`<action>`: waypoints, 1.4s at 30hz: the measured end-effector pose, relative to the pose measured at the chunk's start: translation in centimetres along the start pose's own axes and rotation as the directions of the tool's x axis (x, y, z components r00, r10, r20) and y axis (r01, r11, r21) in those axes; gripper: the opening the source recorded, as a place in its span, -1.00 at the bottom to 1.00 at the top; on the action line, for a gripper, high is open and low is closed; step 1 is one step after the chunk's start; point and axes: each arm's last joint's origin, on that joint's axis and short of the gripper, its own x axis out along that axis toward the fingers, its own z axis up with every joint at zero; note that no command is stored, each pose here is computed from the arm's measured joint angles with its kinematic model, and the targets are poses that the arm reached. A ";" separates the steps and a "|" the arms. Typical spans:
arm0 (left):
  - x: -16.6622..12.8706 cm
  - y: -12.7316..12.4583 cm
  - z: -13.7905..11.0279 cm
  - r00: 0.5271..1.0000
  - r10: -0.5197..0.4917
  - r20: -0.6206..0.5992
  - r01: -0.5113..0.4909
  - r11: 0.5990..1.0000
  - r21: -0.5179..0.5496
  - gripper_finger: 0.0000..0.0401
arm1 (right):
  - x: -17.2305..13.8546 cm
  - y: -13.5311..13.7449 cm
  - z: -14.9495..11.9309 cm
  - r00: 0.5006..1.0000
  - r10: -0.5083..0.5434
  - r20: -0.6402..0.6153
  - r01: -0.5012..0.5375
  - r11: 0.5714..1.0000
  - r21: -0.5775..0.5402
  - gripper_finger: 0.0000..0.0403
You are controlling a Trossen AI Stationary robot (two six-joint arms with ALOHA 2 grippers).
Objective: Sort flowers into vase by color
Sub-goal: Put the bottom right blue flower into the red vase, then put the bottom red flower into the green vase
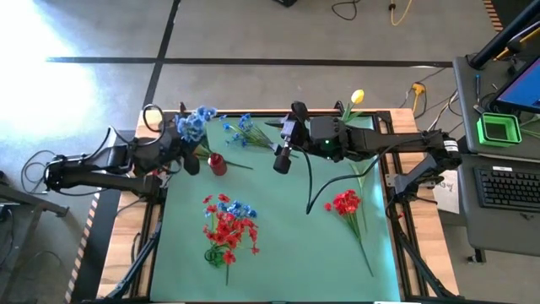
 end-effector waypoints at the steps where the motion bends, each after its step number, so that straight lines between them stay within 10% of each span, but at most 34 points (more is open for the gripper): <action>1: 0.0 0.0 -0.1 1.000 0.001 -0.004 -0.001 1.000 0.001 -0.75 | 0.0 0.0 0.0 1.000 0.000 0.000 0.000 1.000 0.000 0.11; 23: -1.2 0.4 0.2 0.974 -0.093 -0.208 0.079 0.994 -0.073 0.32 | 0.0 0.1 -0.4 1.000 0.005 -0.025 -0.005 1.000 -0.001 0.11; 42: -3.9 2.2 1.7 0.937 -0.073 -0.341 0.017 0.986 -0.166 0.44 | 0.1 0.5 -1.6 0.992 0.072 -0.100 -0.068 0.997 0.044 0.11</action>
